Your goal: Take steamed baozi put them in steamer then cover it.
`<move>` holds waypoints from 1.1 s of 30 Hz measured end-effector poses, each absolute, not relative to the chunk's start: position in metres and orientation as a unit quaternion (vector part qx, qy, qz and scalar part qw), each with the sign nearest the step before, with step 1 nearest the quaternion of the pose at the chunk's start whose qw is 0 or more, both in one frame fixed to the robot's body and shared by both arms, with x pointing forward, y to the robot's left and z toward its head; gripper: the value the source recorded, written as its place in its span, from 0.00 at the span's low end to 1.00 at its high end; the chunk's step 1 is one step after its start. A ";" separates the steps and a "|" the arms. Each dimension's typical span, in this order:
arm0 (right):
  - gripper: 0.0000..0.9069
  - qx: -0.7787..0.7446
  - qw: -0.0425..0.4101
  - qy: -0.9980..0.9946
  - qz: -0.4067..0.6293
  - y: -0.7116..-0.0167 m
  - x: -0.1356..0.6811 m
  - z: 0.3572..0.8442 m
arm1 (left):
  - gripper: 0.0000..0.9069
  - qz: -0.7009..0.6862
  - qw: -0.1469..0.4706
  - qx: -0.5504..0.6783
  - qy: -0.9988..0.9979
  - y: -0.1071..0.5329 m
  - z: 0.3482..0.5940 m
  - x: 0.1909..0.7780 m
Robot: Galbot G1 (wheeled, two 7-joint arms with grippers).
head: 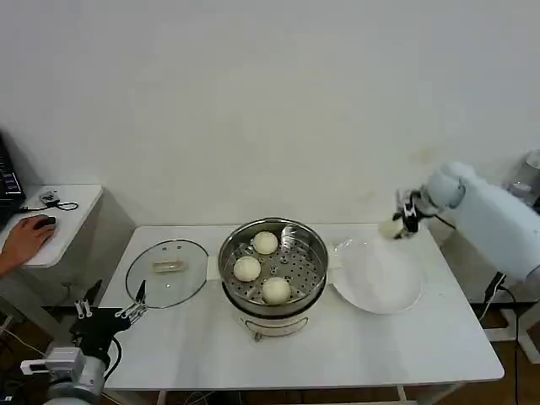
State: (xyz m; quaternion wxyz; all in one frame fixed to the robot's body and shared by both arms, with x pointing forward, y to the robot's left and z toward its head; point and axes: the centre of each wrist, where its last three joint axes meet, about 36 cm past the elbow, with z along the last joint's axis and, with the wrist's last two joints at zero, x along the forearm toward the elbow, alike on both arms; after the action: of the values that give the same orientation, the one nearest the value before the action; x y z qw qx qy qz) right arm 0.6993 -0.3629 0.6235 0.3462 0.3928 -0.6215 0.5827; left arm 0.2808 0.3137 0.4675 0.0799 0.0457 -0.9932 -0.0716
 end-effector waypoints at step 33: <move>0.67 0.498 0.341 -0.628 0.492 -0.145 0.618 0.619 | 1.00 -0.069 0.074 0.051 -0.994 0.309 0.465 0.278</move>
State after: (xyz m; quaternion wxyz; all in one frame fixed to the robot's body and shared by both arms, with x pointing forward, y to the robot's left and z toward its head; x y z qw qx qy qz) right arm 0.6181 -0.1455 0.6191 0.3409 0.4977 -0.6276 0.4920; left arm 0.2780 0.3090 0.4650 0.0742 0.0513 -0.9935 -0.0694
